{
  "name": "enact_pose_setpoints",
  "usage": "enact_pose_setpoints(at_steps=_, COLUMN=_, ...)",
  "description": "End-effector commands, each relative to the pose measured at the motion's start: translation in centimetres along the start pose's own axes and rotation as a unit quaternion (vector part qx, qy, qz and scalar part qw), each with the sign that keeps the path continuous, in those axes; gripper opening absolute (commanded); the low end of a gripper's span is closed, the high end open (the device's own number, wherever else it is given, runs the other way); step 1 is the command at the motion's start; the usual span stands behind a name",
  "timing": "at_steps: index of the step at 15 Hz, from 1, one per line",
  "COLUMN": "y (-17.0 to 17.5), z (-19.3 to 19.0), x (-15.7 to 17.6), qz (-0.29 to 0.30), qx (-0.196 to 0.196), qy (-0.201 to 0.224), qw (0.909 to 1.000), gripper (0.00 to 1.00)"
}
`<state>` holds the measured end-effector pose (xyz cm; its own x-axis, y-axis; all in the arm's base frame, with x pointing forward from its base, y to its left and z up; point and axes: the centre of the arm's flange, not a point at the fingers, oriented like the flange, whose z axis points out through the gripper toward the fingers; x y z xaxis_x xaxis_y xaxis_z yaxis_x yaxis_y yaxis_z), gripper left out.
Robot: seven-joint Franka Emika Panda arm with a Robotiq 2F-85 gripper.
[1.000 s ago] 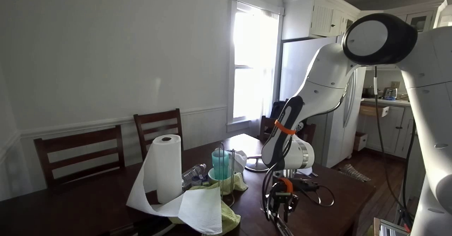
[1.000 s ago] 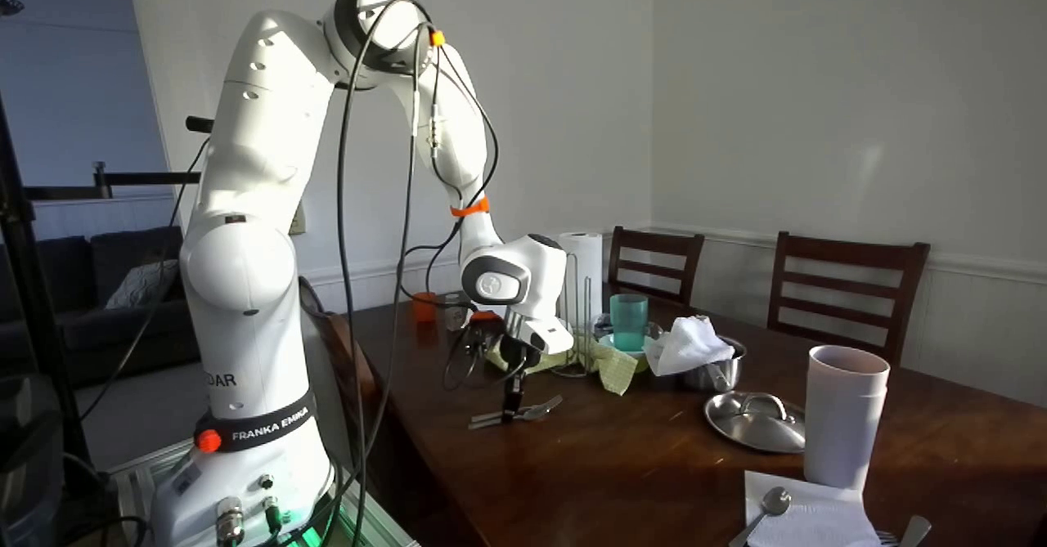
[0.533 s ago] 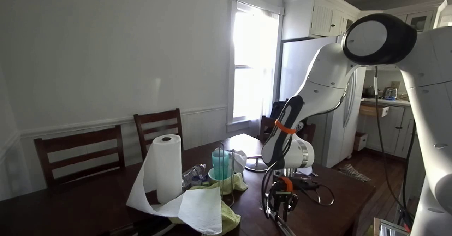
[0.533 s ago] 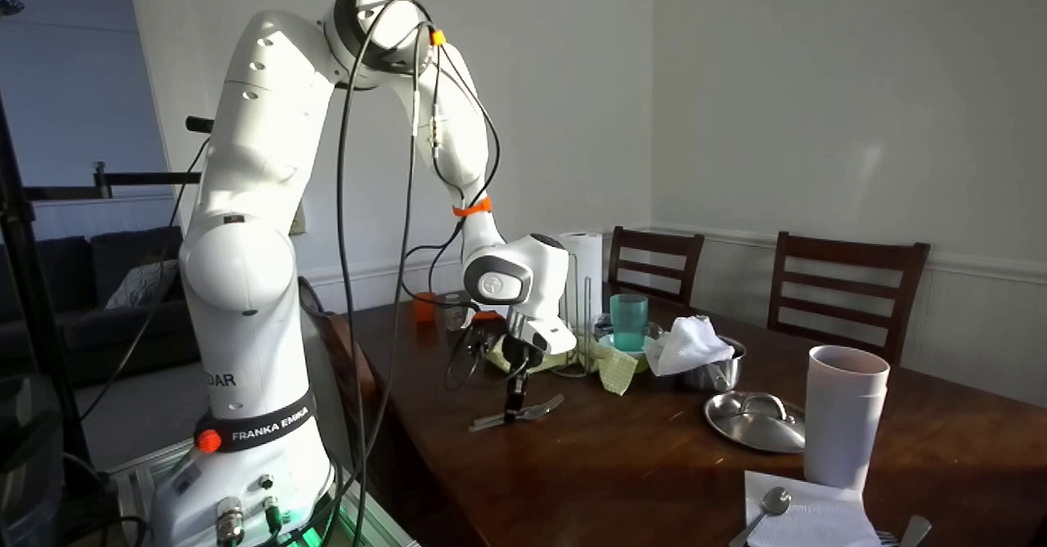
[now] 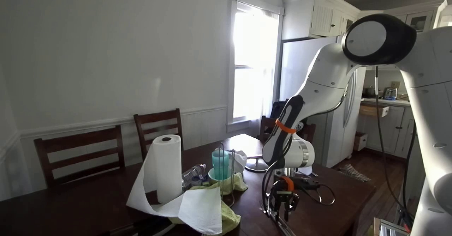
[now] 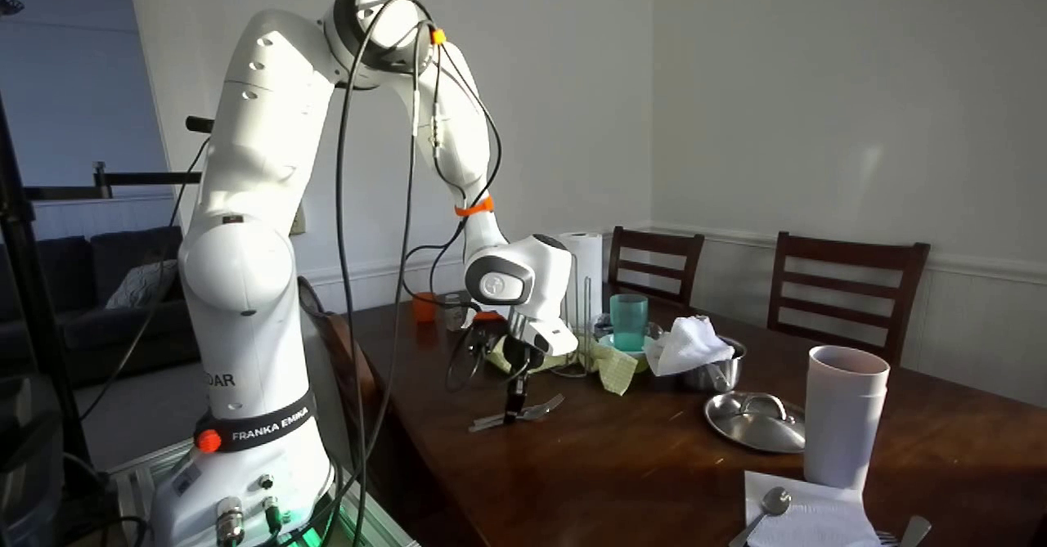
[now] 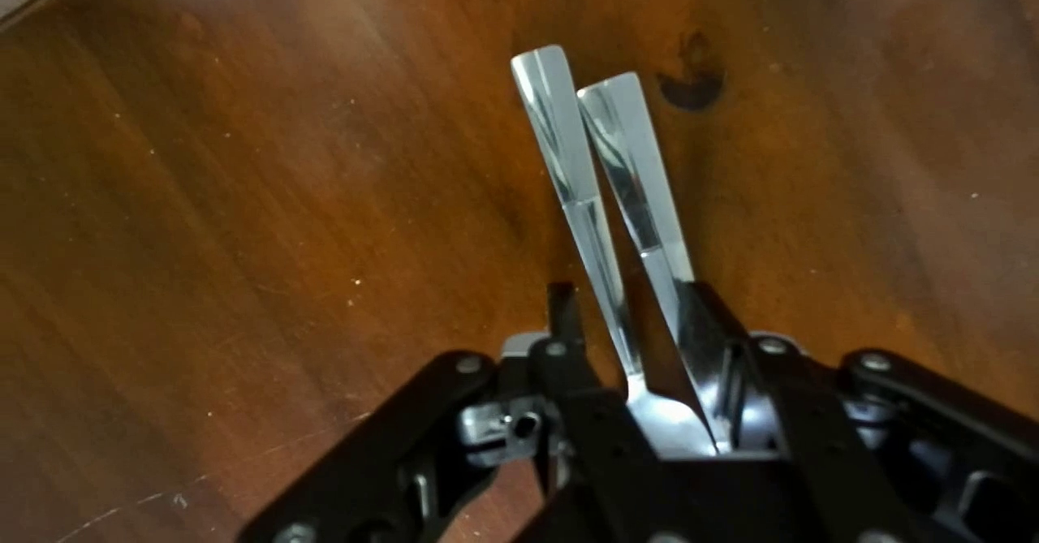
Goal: Pick up the silver spoon and put it on the white kitchen paper on the right
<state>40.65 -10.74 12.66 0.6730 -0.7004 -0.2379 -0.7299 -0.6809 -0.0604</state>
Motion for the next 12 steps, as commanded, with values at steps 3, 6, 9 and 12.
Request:
enact_pose_setpoints(at_steps=3, y=1.2, z=-1.2, x=1.0, qz=0.001, qx=0.010, qy=-0.009, qw=0.9999, gripper=0.43)
enact_pose_setpoints(at_steps=6, y=1.4, z=-0.8, x=1.3, qz=0.001, qx=0.009, qy=-0.020, qw=0.9998, gripper=0.42)
enact_pose_setpoints(at_steps=9, y=1.4, z=-0.3, x=1.2, qz=-0.003, qx=0.007, qy=-0.030, qw=0.9995, gripper=0.43)
enact_pose_setpoints(at_steps=12, y=1.4, z=0.0, x=1.2, qz=-0.006, qx=0.009, qy=-0.039, qw=0.9992, gripper=0.42)
